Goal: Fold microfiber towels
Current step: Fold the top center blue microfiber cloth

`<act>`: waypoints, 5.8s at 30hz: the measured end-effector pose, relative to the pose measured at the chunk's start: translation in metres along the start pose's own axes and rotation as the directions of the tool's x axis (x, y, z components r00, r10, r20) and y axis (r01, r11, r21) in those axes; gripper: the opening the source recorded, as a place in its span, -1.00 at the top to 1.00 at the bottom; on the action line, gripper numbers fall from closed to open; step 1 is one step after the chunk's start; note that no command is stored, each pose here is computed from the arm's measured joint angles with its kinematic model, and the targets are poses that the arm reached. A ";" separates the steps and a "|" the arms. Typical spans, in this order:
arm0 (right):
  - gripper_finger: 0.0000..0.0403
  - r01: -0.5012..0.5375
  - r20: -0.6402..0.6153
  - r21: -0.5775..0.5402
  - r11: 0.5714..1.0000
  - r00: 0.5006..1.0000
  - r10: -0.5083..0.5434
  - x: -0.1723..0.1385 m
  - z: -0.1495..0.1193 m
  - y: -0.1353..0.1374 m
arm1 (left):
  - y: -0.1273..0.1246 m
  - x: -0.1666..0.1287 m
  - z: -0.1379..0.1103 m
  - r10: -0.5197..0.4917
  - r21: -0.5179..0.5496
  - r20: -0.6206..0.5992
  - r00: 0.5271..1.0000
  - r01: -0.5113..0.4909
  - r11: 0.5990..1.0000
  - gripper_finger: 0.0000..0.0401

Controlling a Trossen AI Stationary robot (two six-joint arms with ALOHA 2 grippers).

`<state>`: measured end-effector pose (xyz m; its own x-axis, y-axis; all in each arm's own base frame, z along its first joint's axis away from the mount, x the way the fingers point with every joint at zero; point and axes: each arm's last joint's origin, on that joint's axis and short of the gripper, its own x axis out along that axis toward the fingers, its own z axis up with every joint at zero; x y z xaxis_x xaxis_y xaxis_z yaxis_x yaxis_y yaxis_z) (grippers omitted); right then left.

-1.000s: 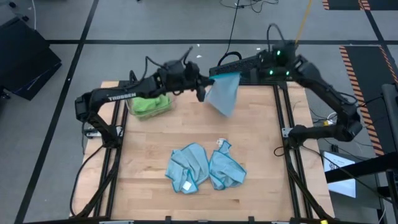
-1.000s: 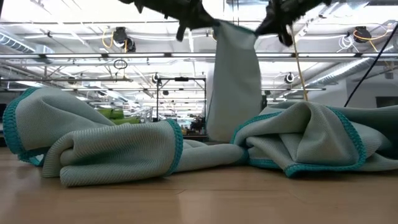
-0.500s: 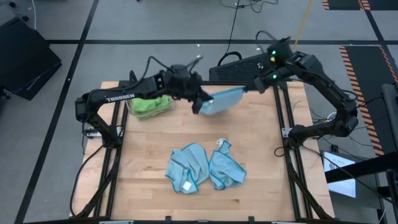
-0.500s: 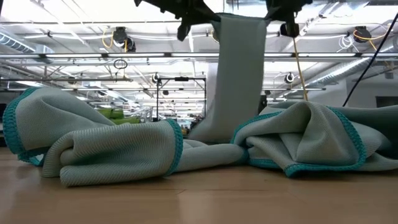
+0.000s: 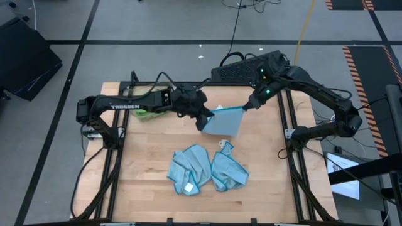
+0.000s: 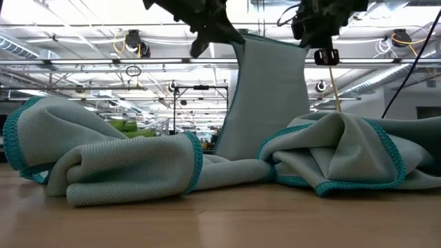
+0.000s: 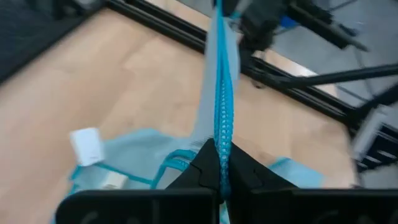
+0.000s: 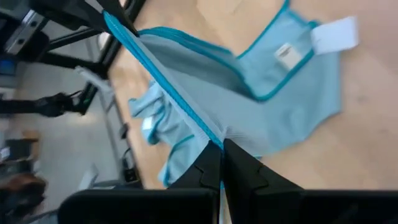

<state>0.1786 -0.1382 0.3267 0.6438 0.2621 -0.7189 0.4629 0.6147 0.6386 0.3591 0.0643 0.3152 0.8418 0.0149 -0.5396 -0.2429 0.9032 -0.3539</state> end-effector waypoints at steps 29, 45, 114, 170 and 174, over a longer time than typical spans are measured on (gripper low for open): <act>1.00 0.015 0.334 -0.084 0.996 0.943 0.013 -0.085 0.029 0.022 | 0.025 -0.049 0.071 0.084 0.054 0.204 0.975 -0.097 0.994 0.97; 1.00 -0.051 -0.070 0.023 0.998 0.996 0.053 0.004 -0.028 0.018 | -0.026 0.005 -0.023 0.006 -0.046 -0.098 0.995 -0.010 0.999 0.97; 1.00 -0.095 0.027 -0.020 0.995 0.995 0.096 -0.023 0.047 0.002 | 0.022 -0.038 0.029 0.097 0.000 0.026 0.995 -0.097 0.995 0.97; 1.00 -0.161 0.077 0.141 0.977 0.985 0.151 0.123 -0.047 -0.037 | -0.012 0.018 -0.078 0.314 -0.041 -0.221 0.923 -0.330 0.943 0.97; 1.00 -0.093 0.125 0.144 0.985 0.989 0.075 0.132 -0.035 -0.055 | 0.014 0.025 -0.089 0.325 -0.055 -0.210 0.922 -0.343 0.938 0.98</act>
<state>0.2171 -0.1111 0.1872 0.7478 0.2119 -0.6291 0.4842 0.4743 0.7353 0.3344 0.0388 0.2287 0.5962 0.2172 -0.7729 -0.5432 0.8180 -0.1891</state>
